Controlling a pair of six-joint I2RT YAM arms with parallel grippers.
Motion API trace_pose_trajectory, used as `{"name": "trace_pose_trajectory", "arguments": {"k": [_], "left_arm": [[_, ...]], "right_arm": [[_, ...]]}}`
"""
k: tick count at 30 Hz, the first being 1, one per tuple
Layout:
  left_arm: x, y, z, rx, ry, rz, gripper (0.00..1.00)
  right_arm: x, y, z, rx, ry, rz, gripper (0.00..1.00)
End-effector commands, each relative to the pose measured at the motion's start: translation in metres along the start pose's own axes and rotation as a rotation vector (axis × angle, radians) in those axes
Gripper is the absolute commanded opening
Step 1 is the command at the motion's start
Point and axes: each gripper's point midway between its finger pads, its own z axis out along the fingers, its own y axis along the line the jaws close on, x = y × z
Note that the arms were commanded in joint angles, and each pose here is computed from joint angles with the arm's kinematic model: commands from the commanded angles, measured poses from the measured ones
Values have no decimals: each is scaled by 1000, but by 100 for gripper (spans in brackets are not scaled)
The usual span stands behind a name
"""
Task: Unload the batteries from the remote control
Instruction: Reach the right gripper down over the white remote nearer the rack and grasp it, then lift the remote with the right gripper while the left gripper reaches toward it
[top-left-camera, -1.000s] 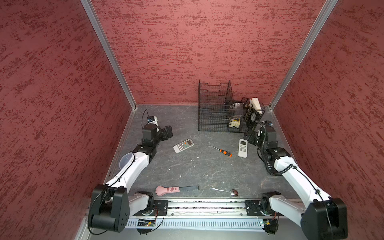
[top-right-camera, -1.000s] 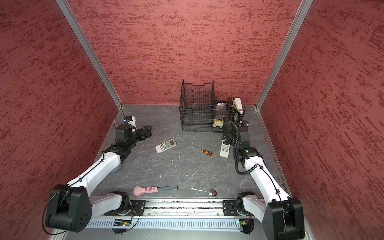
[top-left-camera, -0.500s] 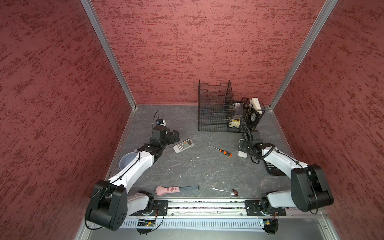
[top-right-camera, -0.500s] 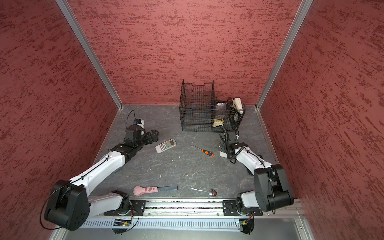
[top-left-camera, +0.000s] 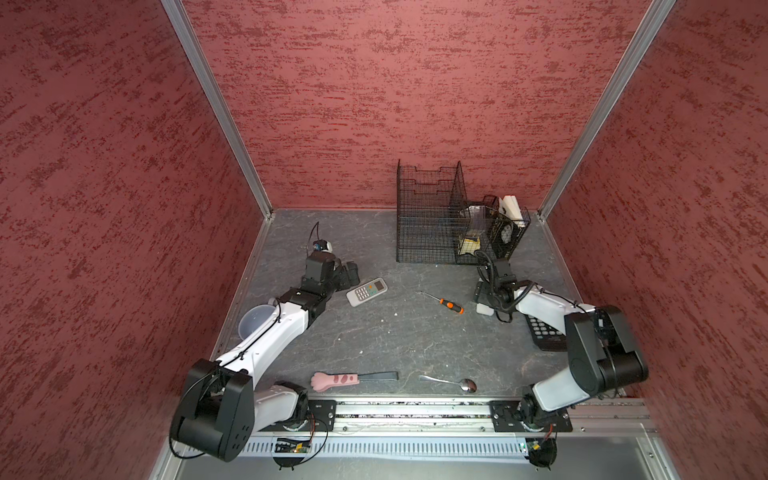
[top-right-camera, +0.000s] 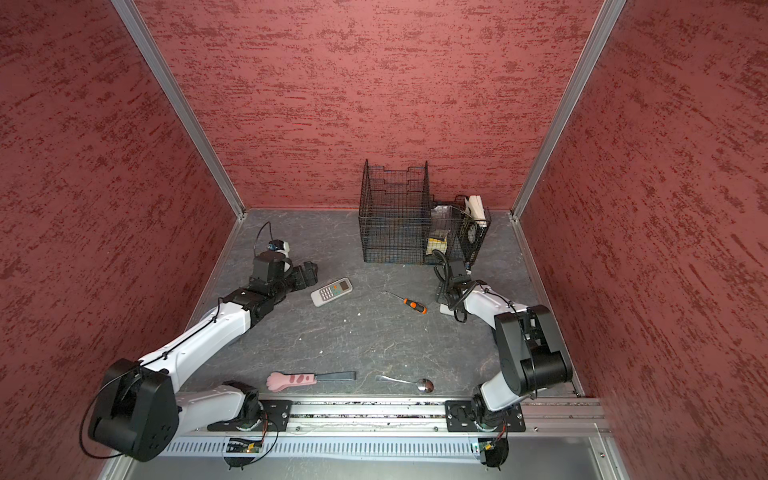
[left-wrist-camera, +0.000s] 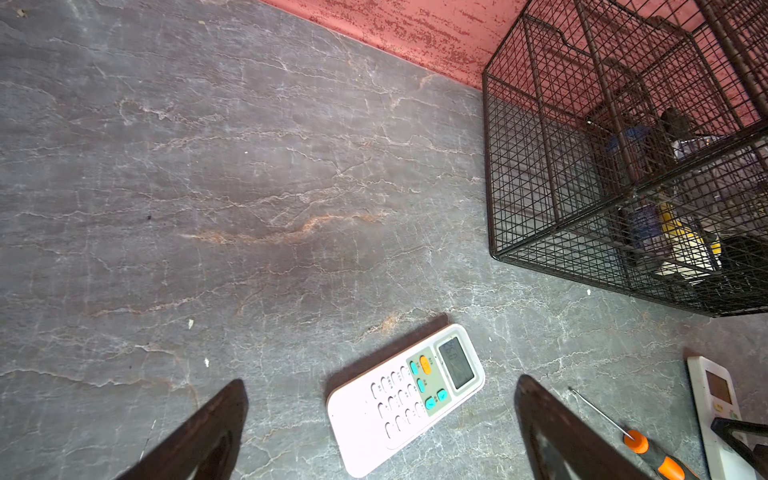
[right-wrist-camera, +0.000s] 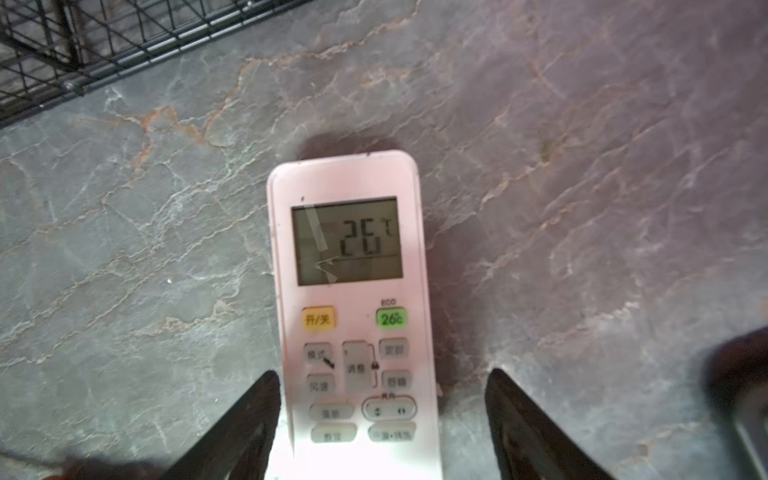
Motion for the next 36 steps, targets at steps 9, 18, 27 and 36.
{"name": "trace_pose_trajectory", "arguments": {"k": [9,18,27,36], "left_arm": [[3,-1,0,-9,13,-11,99],[6,-2,0,2,22,-20,99],[7,-8,-4,-15,99,-95,99],[23,-39,-12,51,260,-177,99]], "right_arm": [[37,8,4,50,70,-27,76],[47,-2,0,72,63,-2,59],[36,4,-27,7,3,-26,25],[26,23,-75,66,-109,-243,19]]}}
